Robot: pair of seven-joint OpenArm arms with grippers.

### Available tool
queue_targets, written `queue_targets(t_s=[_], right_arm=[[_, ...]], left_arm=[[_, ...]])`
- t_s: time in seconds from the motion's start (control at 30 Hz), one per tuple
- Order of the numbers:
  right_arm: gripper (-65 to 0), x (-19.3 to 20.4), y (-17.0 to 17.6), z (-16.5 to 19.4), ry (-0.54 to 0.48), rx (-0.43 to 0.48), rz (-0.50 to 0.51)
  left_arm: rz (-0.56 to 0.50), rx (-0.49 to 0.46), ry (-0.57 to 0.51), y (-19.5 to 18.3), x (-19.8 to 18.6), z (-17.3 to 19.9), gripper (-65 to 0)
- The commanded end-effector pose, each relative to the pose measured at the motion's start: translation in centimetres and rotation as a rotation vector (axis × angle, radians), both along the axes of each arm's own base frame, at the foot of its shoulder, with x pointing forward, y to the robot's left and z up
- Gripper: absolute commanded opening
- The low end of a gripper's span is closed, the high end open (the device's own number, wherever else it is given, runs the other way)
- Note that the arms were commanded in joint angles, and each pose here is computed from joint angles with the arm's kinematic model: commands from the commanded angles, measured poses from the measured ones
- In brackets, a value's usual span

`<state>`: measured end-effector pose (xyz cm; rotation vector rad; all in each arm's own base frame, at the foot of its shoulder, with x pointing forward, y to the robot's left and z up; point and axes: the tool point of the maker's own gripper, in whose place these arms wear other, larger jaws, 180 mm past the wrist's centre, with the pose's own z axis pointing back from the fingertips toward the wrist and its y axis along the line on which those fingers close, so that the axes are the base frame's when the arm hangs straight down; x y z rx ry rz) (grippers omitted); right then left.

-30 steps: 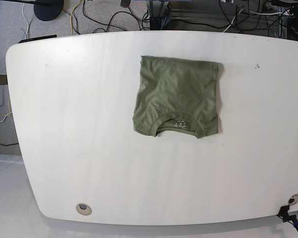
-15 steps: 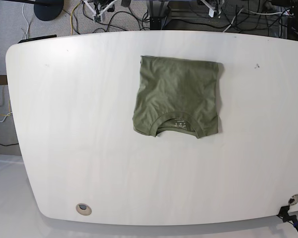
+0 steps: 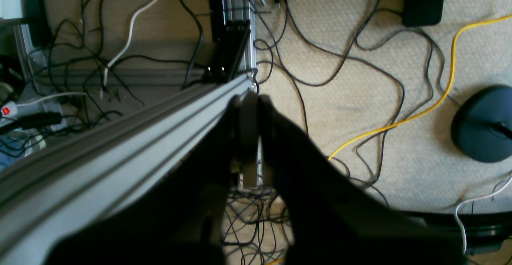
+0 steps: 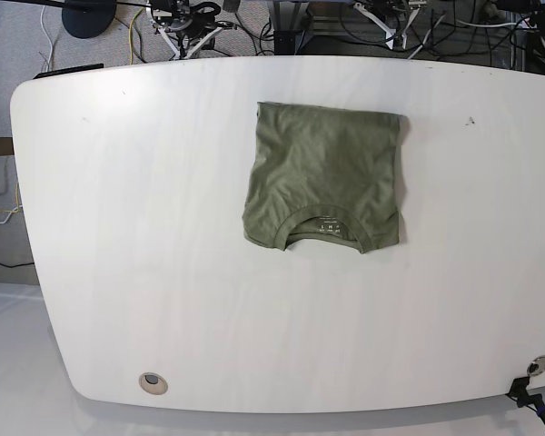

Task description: Fold the T-shirt properly

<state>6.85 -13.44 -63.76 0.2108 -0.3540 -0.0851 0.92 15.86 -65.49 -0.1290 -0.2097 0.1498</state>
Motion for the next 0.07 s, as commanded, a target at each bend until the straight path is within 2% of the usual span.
queue_targets(t_s=[0.0,0.03], right_arm=[[-65.0,1.01,-0.37,0.21,-0.025,-0.003,-0.001],[-65.0,1.11,-0.37,0.22,-0.026,-0.003,-0.001]], left_arm=[[0.006,0.014,-0.006,0.67,0.02,0.06,-65.0],[0.006,0.014,-0.007,0.68,0.08,0.06,-65.0]])
